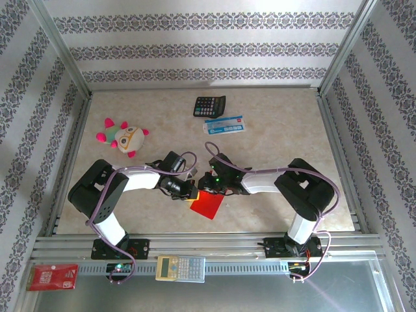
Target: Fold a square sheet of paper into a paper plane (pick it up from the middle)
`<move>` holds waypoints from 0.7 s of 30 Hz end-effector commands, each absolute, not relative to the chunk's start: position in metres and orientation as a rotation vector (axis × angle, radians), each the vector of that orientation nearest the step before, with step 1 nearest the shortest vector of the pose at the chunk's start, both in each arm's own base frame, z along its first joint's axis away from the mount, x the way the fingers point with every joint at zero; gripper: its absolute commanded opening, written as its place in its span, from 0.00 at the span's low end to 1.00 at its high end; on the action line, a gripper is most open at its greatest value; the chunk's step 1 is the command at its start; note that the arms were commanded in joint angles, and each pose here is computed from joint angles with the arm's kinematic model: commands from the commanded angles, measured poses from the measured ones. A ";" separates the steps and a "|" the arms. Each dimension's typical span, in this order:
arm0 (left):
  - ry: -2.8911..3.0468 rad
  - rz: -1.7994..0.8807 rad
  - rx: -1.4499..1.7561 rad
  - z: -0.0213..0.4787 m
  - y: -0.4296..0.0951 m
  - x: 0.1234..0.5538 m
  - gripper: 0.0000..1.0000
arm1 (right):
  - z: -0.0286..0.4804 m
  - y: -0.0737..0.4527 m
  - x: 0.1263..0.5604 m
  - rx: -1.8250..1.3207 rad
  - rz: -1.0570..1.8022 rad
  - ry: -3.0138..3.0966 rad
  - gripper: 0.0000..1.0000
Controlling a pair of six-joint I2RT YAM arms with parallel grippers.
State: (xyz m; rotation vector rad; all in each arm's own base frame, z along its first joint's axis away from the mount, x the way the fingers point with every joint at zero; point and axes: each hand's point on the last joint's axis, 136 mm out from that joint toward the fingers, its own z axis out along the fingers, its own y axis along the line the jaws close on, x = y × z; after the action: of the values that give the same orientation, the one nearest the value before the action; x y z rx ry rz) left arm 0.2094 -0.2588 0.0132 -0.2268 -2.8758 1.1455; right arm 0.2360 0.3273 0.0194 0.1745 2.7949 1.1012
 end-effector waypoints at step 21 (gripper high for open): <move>-2.819 0.451 -0.157 -0.057 -0.186 0.137 0.00 | -0.003 0.299 0.285 0.287 1.037 2.795 0.10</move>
State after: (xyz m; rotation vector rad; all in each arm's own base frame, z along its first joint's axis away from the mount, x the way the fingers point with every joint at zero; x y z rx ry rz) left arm 0.2045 -0.2565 0.0067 -0.2403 -2.8907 1.0524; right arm 0.2636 0.3186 0.0141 0.2347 2.8021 1.1765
